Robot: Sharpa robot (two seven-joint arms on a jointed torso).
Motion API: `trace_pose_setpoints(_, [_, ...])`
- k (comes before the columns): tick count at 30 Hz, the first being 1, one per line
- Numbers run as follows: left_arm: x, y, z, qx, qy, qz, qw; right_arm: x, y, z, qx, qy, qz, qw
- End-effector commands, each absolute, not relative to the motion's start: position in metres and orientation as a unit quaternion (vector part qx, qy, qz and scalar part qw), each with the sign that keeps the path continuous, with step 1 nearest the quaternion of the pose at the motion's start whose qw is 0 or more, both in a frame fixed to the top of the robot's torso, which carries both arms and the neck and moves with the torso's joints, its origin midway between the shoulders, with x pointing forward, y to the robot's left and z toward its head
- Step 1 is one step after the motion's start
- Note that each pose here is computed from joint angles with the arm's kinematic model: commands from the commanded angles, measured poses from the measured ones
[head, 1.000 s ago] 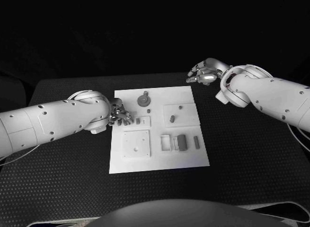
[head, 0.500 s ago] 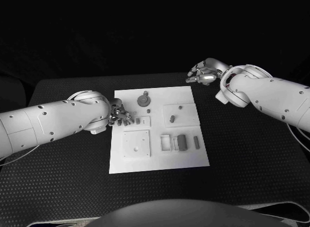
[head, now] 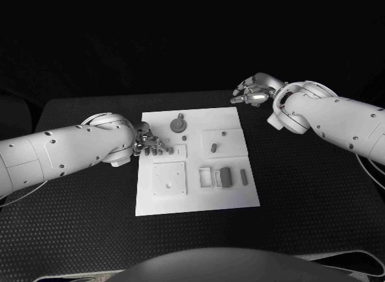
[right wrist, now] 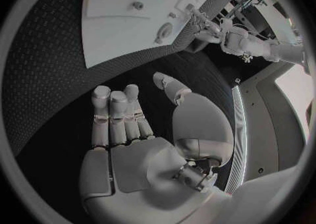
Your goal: Assemble the parts on the task board
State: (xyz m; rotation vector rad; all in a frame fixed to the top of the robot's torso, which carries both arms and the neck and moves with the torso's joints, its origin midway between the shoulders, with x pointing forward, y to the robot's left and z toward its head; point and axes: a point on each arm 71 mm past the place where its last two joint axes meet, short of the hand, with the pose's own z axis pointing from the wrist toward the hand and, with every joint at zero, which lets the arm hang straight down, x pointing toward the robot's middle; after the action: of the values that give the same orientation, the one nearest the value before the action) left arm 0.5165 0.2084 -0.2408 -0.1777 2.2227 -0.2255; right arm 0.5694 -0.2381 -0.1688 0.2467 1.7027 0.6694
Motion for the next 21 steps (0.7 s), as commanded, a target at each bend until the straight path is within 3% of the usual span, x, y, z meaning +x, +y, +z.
trace_pose_setpoints(1, [0.517,0.208,-0.239,-0.075,0.888,-0.097,0.443,0.569,-0.237,-0.17,0.102,0.738,0.293,0.6])
trace_pose_setpoints(7, [0.514,0.214,-0.239,-0.092,0.888,-0.112,0.437,0.569,-0.237,-0.171,0.102,0.738,0.293,0.599])
trace_pose_setpoints(10, [0.512,0.22,-0.237,-0.133,0.891,-0.136,0.412,0.569,-0.237,-0.171,0.103,0.739,0.293,0.599])
trace_pose_setpoints(18, [0.525,0.228,-0.205,-0.214,0.858,-0.227,0.409,0.569,-0.238,-0.172,0.104,0.738,0.293,0.598])
trace_pose_setpoints(21, [0.53,0.228,-0.197,-0.227,0.832,-0.265,0.432,0.569,-0.238,-0.172,0.105,0.738,0.294,0.599])
